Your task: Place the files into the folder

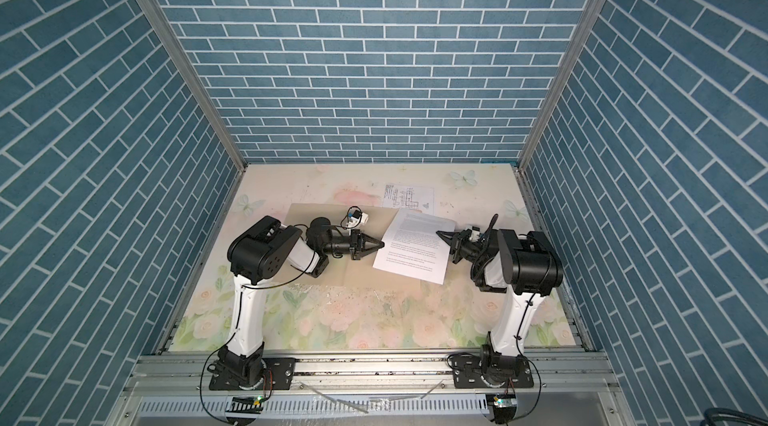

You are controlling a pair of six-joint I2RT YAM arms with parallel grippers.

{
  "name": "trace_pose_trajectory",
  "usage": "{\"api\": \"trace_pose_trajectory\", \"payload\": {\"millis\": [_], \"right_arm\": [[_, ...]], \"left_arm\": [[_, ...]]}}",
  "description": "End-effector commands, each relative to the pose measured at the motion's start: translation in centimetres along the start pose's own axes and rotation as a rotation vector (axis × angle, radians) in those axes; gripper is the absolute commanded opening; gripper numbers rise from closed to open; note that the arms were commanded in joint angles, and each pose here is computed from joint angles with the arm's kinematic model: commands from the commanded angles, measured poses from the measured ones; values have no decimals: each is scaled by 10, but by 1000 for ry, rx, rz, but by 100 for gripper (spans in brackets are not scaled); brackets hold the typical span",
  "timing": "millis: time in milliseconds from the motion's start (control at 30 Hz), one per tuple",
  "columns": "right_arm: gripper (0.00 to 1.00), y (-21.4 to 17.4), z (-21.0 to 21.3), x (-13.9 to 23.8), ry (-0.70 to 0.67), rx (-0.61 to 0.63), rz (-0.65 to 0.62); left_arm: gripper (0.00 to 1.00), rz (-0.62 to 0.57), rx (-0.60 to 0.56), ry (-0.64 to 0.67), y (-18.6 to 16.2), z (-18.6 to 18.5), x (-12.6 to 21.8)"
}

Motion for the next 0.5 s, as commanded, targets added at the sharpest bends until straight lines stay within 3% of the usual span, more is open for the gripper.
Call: {"api": "trace_pose_trajectory", "payload": {"millis": [0,200,467], "right_arm": [[2,-6,9,-2,-2,68,20],[0,-6,7,0,-46,96,6],[0,-5,12,-2,-155,204,-38]], "left_arm": [[8,-36,-24,-4,13,-4,6],[15,-53,-5,4,17,-4,8],[50,-104,-43,-5,45,-43,10]]}}
Point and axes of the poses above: each gripper's point midway between its finger pads, its own x axis back along the fingers, its own z axis along the line the jaws close on, y = z × x, the point moved 1 cm from there along x, back along the fingers, and after that the axes turned 12 degrees about -x, right-handed, at the moved point
